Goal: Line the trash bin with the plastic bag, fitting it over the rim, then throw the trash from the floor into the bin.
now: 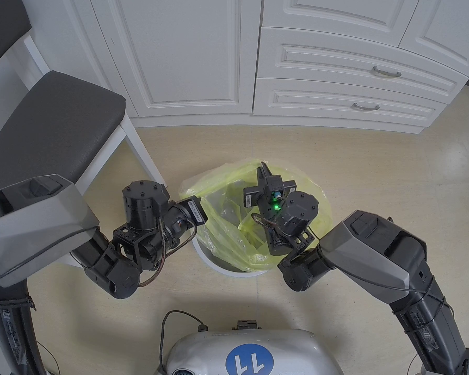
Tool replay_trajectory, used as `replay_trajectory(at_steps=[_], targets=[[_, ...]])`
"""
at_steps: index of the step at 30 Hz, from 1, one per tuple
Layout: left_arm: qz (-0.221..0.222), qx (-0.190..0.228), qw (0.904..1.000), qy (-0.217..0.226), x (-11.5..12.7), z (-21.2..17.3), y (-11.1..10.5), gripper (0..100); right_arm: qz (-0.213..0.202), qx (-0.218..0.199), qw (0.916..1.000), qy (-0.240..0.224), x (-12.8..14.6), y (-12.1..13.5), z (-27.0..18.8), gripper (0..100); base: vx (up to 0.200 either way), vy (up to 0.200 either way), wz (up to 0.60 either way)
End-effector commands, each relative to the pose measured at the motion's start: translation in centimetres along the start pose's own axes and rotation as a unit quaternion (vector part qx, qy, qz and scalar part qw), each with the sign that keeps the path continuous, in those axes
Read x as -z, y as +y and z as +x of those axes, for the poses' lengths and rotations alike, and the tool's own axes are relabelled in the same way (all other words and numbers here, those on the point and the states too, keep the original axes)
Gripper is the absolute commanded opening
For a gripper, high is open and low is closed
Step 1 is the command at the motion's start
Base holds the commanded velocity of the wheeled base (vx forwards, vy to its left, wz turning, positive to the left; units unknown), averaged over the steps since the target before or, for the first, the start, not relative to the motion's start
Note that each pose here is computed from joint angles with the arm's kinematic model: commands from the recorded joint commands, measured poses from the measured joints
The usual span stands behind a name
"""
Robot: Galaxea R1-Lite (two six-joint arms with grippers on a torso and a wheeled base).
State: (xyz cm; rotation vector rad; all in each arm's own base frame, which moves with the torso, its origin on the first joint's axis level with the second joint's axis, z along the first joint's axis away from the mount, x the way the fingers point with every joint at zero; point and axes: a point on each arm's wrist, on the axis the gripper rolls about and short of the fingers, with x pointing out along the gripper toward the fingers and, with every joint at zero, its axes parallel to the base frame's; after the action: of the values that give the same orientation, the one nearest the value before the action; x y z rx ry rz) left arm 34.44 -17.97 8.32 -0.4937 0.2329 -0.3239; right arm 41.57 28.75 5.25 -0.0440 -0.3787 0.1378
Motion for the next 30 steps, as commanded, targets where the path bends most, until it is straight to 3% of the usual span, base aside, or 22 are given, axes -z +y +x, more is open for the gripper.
replay_trajectory(at_steps=[1,5,8,13,18,25,26,30], targets=[[0.015,-0.008,0.9994,0.031,0.2,-1.2,0.2,0,-0.011,-0.023,0.9991,0.035,-0.1,0.5,-2.2,0,0.0,0.0,0.0],[0.015,0.004,0.9992,0.038,-1.2,-2.3,-0.6,0,0.003,-0.046,0.9978,0.048,-2.2,0.8,-3.7,0,0.0,0.0,0.0],[0.011,0.009,0.9996,0.025,-1.8,-2.2,-0.9,0,0.012,-0.031,0.999,0.031,-2.8,0.1,-2.3,0,0.0,0.0,0.0],[0.008,0.012,0.9998,0.015,-2.2,-2.0,-1.1,0,0.03,-0.004,0.9994,0.016,-2.3,-1.3,-0.1,0,0.0,0.0,0.0],[0.009,0.009,0.9997,0.02,-1.9,-1.8,-0.9,0,0.066,0.005,0.9977,0.01,-1.7,-0.6,1.4,0,0.0,0.0,0.0],[0.011,0.008,0.9998,0.014,-2.3,-2.0,-0.9,0,0.072,0.022,0.9972,0.0,-0.6,0.2,2.6,0,0.0,0.0,0.0],[0.011,0.008,0.9998,0.014,-2.3,-2.0,-0.9,0,0.072,0.022,0.9972,0.0,-0.6,0.2,2.6,100,0.0,0.0,0.0],[0.013,0.009,0.9997,0.016,-2.2,-2.1,-1.0,0,0.084,0.02,0.9961,-0.018,-1.8,0.6,2.1,100,0.0,0.0,0.0]])
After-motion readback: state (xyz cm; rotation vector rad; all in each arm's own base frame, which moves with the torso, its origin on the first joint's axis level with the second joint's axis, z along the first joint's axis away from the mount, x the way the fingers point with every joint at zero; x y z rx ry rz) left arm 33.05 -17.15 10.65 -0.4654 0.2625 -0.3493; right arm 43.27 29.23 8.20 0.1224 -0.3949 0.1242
